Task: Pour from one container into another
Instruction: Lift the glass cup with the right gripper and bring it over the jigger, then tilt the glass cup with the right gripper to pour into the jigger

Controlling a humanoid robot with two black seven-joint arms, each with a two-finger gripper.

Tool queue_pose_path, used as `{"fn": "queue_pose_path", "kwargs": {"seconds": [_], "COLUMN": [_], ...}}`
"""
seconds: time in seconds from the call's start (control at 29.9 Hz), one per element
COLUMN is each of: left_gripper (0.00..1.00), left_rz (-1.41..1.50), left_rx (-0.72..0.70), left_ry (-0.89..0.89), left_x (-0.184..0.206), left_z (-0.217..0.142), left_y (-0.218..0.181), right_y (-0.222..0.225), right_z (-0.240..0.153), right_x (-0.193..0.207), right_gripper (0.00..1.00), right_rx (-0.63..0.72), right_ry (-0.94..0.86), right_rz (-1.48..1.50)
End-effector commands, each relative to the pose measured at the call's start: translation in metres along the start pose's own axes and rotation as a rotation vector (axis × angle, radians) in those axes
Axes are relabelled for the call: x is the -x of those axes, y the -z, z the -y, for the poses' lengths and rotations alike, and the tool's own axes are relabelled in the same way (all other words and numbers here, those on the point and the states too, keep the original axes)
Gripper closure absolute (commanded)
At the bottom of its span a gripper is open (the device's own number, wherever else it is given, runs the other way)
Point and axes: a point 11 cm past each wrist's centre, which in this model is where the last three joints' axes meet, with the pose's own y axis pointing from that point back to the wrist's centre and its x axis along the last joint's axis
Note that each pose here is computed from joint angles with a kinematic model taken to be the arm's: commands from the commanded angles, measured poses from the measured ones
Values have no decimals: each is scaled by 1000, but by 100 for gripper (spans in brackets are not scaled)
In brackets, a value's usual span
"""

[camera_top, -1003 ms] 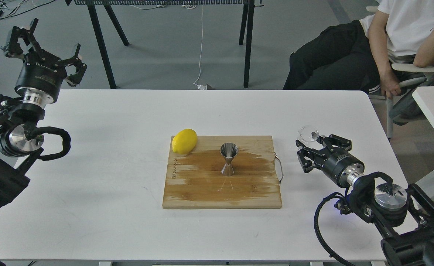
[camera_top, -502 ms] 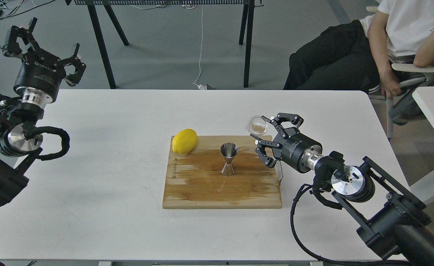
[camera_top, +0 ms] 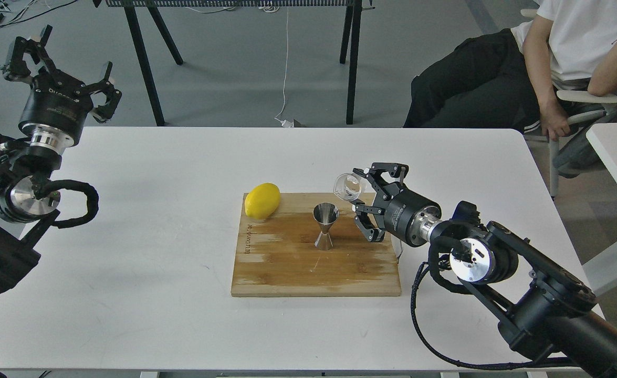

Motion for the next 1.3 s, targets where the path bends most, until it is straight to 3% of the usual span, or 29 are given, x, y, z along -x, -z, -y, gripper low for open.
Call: {"fn": "queue_pose_path", "kwargs": {"seconds": [0.0, 0.37, 1.27], "left_gripper": [0, 0, 0], "left_rz": [-1, 6, 9], "left_rx": [0, 2, -1], "left_ry": [1, -2, -9], "left_x": [1, -2, -5], "left_z": [0, -1, -2], "left_y": [0, -3, -2], "right_y": [-1, 18, -1], "right_z": [1, 1, 3], "right_x": [2, 8, 29], "right_gripper": [77, 79, 78], "right_rx": [-4, -44, -64], "right_ry": [-10, -10, -17], "right_rz": [-27, -87, -574]}}
